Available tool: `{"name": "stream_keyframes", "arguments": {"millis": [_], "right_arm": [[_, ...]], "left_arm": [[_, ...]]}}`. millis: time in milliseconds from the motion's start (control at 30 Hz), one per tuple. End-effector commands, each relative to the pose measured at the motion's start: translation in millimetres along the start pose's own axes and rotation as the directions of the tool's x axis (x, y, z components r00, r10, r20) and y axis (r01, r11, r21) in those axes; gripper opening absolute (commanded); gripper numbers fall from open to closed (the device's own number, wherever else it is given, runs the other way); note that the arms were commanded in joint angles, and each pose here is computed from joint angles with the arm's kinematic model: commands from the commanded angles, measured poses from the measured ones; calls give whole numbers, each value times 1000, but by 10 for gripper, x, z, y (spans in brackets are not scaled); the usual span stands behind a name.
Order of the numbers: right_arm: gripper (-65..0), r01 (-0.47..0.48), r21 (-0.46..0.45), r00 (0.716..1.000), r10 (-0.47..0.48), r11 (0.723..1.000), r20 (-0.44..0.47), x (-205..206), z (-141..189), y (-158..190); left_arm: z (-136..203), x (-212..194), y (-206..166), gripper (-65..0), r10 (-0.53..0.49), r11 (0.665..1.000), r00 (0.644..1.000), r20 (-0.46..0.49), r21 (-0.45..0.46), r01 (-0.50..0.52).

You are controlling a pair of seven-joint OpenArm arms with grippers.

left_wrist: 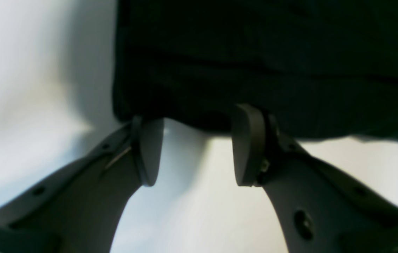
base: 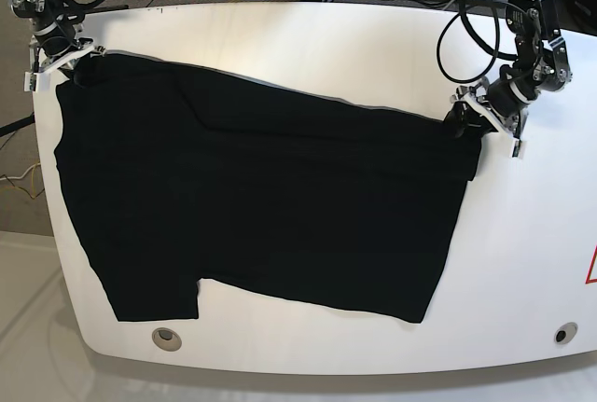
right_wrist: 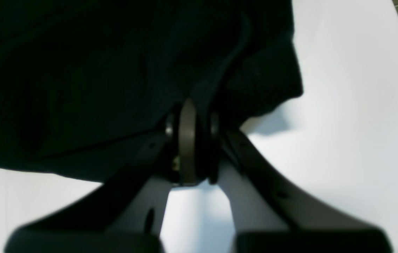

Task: Fold the T-shirt properly
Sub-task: 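Move the left gripper inward along the shirt edge and grasp it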

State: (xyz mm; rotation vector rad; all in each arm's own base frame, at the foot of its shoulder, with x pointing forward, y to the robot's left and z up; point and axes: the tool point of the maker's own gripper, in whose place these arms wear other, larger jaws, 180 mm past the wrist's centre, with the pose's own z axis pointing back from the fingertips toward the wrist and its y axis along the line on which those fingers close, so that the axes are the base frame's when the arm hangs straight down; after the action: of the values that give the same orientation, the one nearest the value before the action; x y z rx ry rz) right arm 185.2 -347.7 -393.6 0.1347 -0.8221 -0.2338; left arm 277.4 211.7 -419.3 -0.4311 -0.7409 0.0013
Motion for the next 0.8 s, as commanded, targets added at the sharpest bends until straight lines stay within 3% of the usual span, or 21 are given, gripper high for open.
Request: {"name": "stream_keyframes", "arguments": {"millis": [0,200,267,333,467,767], "right_arm": [[-650,-16,0,999,16,1000,52,170,46,-31],[-650,-15,0,999,15,1000,52,170,45,-33],[-650,-15,0,999,15,1000,50,163,45,-35],[-650,-22,-2,998,22,1000,51,180,37,-33],[-650,-22,-3,998,22,1000,52,179,40,-36],[-650,-23,-5,999,23,1000,48,176,41,-41]], "left_arm": [[-73,-196,66,-373,10,1000,998,-67,15,-9],[-138,-277,66,-452,30,1000,997,-78,6,-30],[-157,-301,69,-493,35,999,996,-82,5,-34],[-192,-350,72,-589,44,999,995,-88,0,-44],[-192,-368,78,-650,49,999,994,-96,5,-49],[-95,-465,144,-650,77,996,990,-119,56,-70]]}}
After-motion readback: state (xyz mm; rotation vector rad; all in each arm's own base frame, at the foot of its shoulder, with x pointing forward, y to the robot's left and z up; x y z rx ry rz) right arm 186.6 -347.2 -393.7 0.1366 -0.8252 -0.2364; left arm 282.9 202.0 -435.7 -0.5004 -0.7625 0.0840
